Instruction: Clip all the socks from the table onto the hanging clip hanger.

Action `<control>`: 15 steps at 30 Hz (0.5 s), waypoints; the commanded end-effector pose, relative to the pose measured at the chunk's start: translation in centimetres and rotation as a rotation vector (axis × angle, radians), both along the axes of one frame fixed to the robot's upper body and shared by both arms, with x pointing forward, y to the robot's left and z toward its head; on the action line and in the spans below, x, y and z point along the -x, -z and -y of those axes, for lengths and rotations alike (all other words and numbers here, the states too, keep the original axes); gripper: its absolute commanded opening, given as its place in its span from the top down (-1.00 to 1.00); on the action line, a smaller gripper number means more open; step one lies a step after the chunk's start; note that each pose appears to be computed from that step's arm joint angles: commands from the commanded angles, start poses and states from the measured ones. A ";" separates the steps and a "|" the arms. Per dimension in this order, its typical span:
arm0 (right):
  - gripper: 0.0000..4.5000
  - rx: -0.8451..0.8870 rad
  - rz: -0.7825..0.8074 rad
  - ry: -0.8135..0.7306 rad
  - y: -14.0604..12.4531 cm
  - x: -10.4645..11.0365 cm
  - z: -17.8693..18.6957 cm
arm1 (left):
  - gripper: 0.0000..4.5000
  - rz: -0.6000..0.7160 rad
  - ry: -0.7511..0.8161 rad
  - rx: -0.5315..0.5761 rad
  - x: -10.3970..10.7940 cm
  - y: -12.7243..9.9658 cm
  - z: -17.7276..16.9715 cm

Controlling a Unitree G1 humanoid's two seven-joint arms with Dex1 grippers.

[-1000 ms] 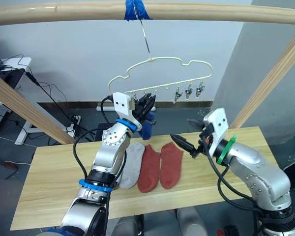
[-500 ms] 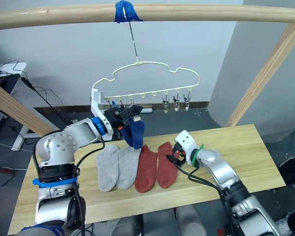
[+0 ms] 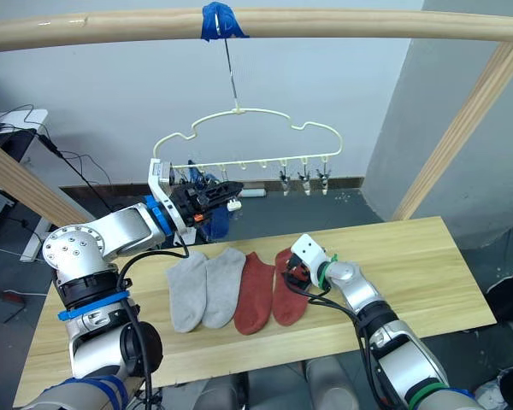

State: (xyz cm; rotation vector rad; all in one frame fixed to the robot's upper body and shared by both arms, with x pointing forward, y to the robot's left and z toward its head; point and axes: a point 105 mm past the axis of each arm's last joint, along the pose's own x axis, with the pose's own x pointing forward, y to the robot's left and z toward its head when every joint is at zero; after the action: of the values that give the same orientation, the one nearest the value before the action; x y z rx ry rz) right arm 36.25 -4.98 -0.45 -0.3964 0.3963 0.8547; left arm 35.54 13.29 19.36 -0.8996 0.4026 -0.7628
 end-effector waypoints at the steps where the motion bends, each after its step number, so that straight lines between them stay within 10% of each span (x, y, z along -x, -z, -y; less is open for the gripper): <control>1: -0.27 0.033 0.021 -0.047 0.7 1.2 0.4 | 0.85 -0.036 -0.018 0.080 -0.2 -0.6 -1.0; 9: 0.93 -0.073 0.096 -0.072 -2.5 2.4 0.3 | 0.85 -0.055 -0.007 0.027 0.3 0.1 -0.8; 15: 0.99 -0.184 0.201 -0.077 -7.9 3.0 -0.2 | 0.85 -0.066 -0.012 0.063 0.3 0.1 -0.7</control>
State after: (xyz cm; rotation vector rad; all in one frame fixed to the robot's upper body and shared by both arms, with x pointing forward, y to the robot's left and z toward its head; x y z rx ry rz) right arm 33.61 -5.49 4.42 -0.3665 0.2048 0.8853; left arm 35.41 13.82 19.23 -0.9806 0.4377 -0.7395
